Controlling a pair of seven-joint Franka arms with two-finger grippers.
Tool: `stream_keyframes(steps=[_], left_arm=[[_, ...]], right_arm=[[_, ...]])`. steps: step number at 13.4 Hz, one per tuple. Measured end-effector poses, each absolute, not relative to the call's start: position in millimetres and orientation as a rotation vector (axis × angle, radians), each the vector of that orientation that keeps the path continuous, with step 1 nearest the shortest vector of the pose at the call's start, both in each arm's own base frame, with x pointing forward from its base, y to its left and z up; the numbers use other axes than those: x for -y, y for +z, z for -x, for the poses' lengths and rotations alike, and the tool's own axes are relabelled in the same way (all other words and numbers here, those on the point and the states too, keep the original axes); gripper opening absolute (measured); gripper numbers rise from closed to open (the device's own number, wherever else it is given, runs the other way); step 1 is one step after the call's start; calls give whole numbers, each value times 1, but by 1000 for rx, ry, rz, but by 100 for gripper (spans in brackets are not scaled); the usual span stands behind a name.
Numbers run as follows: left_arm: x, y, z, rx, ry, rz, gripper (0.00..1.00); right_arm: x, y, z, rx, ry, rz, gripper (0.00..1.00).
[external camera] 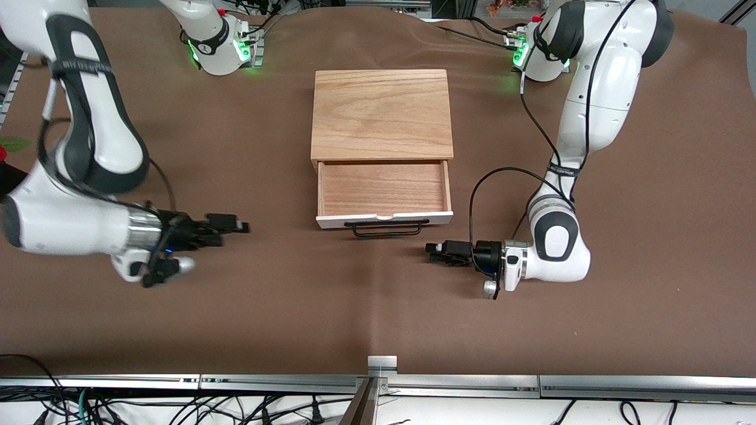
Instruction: Pull top drawer with both arms simultaneously
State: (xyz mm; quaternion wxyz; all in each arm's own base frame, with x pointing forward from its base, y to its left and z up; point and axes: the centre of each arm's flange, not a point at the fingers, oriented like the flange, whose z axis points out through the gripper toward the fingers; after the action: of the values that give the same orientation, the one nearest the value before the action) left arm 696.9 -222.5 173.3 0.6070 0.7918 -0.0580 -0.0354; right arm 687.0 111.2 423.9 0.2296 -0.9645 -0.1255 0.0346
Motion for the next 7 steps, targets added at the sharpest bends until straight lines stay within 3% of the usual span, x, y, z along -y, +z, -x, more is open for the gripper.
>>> stream_keyframes(steps=[7], left_arm=[[160, 279, -711, 467, -121, -2308, 100]], right_arm=[[-29, 539, -624, 398, 2, 3061, 100]])
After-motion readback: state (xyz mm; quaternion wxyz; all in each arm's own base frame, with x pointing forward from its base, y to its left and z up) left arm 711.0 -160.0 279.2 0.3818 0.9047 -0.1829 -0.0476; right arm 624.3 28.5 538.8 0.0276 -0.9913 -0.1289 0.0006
